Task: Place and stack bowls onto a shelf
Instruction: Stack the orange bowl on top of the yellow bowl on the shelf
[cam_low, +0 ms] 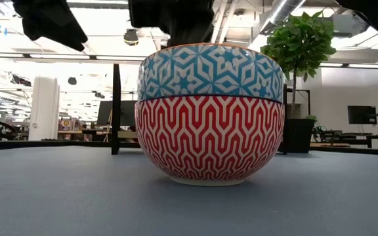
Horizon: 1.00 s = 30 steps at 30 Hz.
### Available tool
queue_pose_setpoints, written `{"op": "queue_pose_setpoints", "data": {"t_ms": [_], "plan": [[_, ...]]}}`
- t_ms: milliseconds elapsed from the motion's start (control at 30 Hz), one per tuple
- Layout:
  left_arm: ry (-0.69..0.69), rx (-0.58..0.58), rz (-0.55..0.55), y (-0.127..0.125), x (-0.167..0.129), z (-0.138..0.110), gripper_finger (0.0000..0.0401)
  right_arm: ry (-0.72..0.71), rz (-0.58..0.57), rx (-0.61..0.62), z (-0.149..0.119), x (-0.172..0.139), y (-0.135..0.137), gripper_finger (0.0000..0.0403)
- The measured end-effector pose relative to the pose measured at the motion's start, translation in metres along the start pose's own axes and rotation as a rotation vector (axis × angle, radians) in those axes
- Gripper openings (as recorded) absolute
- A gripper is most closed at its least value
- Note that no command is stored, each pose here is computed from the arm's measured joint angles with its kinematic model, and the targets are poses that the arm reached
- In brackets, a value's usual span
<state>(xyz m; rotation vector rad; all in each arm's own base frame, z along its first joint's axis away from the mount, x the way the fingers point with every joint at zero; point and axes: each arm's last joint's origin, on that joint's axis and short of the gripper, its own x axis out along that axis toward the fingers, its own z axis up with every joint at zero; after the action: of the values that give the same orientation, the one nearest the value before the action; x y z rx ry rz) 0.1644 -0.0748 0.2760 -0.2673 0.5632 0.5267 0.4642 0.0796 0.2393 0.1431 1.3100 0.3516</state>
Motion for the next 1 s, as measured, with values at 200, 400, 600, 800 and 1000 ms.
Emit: {"op": "queue_pose_setpoints", "data": {"t_ms": [200,400,600,800,1000], "plan": [[0.003,-0.004,-0.002,0.000,0.000,0.000,0.0162,0.035,0.112,0.011,-0.004,0.025,0.003,0.0193],[0.003,-0.012,-0.002,0.000,0.000,0.000,0.0162,0.039,0.191,0.055,-0.008,0.035,-0.007,0.0193],[0.003,-0.003,-0.002,0.000,0.000,0.000,0.0162,0.038,0.195,0.025,-0.008,0.035,-0.008,0.0171],[-0.006,-0.002,0.006,0.000,0.000,0.000,0.0162,0.042,0.190,0.051,-0.009,0.033,-0.014,0.0098],[-0.007,0.002,0.007,0.000,0.000,0.000,0.0162,0.060,0.191,0.074,-0.010,0.032,-0.017,0.0016]]}}
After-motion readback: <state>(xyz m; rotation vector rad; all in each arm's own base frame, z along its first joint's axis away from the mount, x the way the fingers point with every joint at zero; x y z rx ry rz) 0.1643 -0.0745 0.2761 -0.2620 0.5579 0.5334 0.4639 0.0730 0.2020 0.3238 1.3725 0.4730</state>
